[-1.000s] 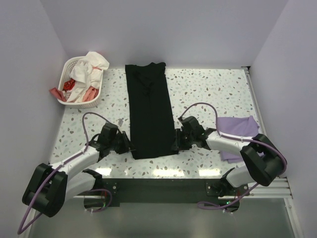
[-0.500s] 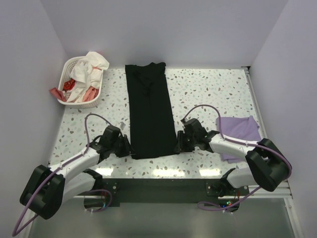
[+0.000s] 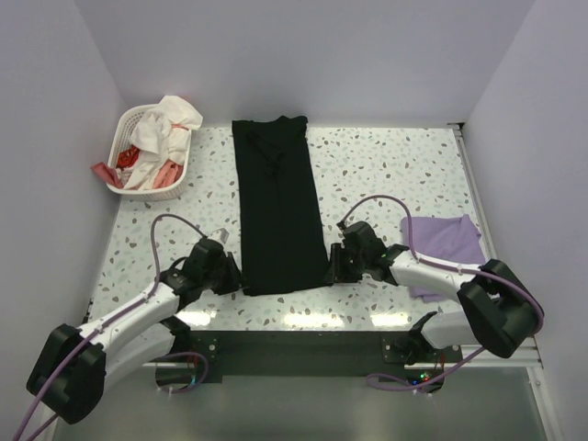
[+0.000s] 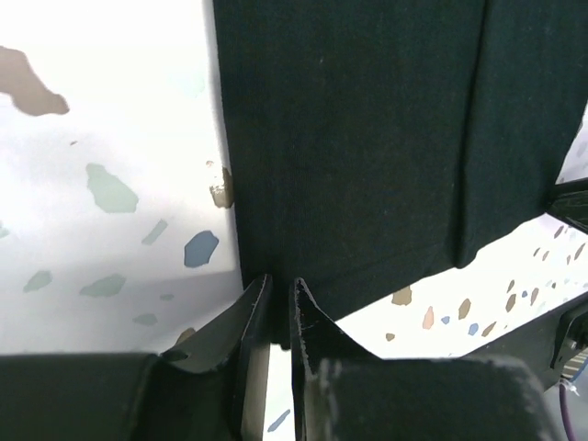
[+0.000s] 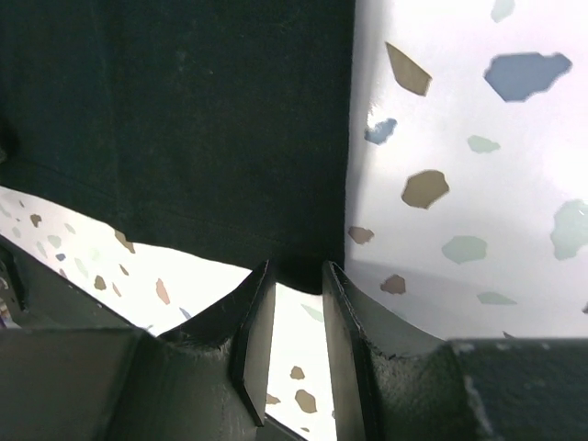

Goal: Fold and stack the t-shirts
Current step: Fold the tshirt

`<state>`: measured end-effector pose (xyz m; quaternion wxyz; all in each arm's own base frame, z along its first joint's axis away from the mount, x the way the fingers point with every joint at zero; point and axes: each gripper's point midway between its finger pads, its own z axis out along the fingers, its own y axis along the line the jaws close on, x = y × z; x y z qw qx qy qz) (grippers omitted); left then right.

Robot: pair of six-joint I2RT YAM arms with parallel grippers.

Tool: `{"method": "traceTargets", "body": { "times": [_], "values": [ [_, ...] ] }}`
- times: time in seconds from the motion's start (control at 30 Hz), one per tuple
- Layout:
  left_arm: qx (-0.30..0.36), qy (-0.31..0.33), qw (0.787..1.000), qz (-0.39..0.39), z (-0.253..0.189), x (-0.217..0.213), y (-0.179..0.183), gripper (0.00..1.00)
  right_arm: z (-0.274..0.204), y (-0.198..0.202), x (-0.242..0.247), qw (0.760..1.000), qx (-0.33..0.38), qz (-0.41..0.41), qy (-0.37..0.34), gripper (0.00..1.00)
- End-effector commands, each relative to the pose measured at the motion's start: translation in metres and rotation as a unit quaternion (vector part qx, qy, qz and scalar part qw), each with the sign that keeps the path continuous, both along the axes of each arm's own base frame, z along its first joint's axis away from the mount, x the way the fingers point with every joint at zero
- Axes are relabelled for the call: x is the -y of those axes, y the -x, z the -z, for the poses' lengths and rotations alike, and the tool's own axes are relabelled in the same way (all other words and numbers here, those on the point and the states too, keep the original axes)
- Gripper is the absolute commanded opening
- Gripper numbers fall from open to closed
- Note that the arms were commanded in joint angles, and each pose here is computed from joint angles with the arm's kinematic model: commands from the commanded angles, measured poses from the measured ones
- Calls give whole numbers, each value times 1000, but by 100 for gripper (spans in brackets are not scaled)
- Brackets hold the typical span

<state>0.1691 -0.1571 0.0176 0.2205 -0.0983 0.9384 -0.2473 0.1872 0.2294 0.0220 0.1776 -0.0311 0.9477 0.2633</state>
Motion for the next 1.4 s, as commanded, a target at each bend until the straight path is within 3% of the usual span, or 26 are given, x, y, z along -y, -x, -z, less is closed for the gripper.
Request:
{"method": "traceTargets", "body": {
  "times": [0.0,0.33,0.9,1.13,1.23,1.37],
  "values": [
    [23,-7,1000,-17,-9,-6,-3,19,6,5,18,999,-1,11,38,32],
    [59,41,997,13,-31,13,-11,21,3,3,16,999,3,9,34,32],
    [-9,43,999,-5,11,7,25,18,-1,4,19,999,4,13,37,32],
    [54,56,997,-11,-43,14,-2,26,-14,1,22,999,16,20,41,34],
    [46,23,998,-44,-46,1,-5,31,-18,0,26,998,24,28,46,40],
    [24,-12,996,-89,-42,-16,-3,37,-19,-3,22,999,24,29,36,40]
  ]
}}
